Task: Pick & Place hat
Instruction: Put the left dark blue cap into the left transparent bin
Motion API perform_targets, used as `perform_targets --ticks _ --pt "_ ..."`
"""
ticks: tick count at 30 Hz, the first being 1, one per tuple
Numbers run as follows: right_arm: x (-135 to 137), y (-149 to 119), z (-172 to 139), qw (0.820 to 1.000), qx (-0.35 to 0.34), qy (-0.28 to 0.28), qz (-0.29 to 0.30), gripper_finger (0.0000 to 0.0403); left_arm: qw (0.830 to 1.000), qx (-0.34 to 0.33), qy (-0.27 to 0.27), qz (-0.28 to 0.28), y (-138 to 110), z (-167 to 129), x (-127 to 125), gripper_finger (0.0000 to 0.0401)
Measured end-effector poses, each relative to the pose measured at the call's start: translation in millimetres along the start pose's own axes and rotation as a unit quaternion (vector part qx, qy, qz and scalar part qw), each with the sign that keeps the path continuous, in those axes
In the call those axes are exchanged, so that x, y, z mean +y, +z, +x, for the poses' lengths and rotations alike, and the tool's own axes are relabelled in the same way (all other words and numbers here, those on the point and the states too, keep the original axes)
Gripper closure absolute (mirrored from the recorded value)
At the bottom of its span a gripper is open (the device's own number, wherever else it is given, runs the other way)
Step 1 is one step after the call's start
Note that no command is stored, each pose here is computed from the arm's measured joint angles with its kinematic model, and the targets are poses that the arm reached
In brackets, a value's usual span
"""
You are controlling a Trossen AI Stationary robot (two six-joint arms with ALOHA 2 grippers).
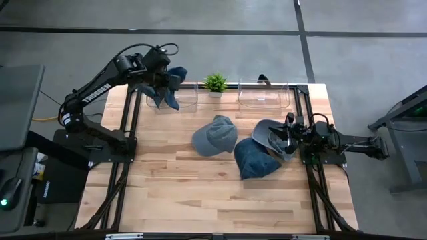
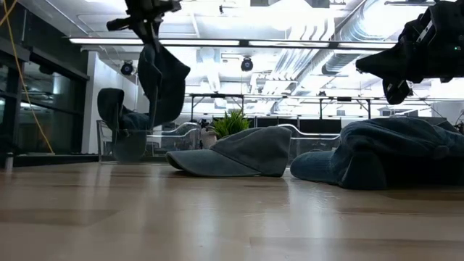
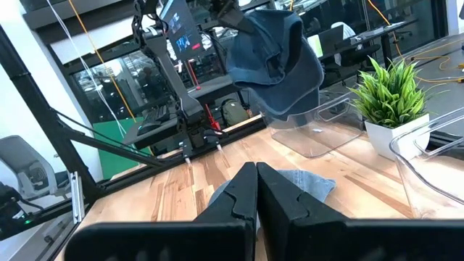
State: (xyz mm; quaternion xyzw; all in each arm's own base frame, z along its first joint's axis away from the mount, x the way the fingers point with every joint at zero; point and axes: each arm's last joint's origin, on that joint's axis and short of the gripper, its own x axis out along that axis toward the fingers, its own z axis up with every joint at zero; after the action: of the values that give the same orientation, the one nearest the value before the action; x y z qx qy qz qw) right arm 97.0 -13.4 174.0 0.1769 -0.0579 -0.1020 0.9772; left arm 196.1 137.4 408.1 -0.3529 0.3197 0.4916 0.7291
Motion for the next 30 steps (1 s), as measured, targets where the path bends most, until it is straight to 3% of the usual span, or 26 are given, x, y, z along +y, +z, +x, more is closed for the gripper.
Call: perform_targets --ticks 18,30 --pt "0.0 0.1 0.0 1.000 0.000 0.000 0.000 0.0402 0.998 0.046 0.016 -0.030 26.5 46.1 10.1 0.0401" --pt "0.0 0.0 0.0 1.000 0.000 0.000 0.000 0.0402 0.995 0.067 0.036 -0.058 37.3 55.5 31.0 0.0401"
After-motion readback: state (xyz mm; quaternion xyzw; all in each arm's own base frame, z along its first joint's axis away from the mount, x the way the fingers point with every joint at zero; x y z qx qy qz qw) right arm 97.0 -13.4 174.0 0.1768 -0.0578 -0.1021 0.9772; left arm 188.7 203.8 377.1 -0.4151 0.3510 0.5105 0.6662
